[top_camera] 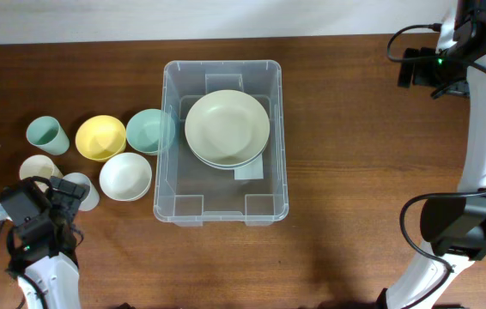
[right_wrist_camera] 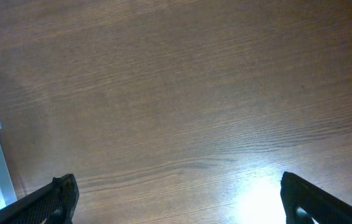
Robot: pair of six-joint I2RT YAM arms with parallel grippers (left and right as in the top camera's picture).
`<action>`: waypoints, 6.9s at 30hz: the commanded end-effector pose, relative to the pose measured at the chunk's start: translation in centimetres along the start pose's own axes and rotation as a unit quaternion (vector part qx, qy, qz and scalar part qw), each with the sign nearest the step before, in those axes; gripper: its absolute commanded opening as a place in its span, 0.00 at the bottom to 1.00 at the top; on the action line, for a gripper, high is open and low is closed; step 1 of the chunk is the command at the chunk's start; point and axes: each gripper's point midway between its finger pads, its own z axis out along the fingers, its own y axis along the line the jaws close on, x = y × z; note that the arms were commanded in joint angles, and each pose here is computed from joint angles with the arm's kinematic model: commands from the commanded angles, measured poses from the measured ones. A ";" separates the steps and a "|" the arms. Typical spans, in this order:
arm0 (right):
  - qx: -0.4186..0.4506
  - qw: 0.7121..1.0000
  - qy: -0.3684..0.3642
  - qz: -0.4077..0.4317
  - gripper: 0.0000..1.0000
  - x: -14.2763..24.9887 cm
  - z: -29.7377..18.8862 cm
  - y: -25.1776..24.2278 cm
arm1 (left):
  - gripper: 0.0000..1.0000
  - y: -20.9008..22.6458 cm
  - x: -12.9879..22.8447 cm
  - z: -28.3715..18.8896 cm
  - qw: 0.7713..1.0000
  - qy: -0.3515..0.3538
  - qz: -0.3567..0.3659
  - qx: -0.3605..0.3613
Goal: Pack container
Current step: 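Move the left gripper to the grey cup and grasp it, then carry the grey cup into the container and lower it, then lower the grey cup onto the container floor and open the left gripper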
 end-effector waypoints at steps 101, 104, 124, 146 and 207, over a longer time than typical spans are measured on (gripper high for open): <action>0.003 1.000 0.000 0.002 0.99 0.1 0.0 -0.3 | 0.01 -20.0 16.3 -8.4 0.825 0.227 0.512 0.073; 0.003 1.000 0.000 0.002 0.99 0.1 0.0 -0.3 | 0.01 -19.8 17.6 -7.8 0.817 0.254 0.511 0.074; 0.003 1.000 0.000 0.002 0.99 0.1 0.0 -0.3 | 0.01 -15.2 20.3 -5.5 0.816 0.282 0.505 0.012; 0.003 1.000 0.000 0.002 0.99 0.1 0.0 -0.3 | 0.34 -19.6 18.7 -6.1 0.838 0.233 0.490 0.058; 0.003 1.000 0.000 0.002 0.99 0.1 0.0 -0.3 | 0.01 -18.8 25.5 -4.4 0.752 0.211 0.624 -0.007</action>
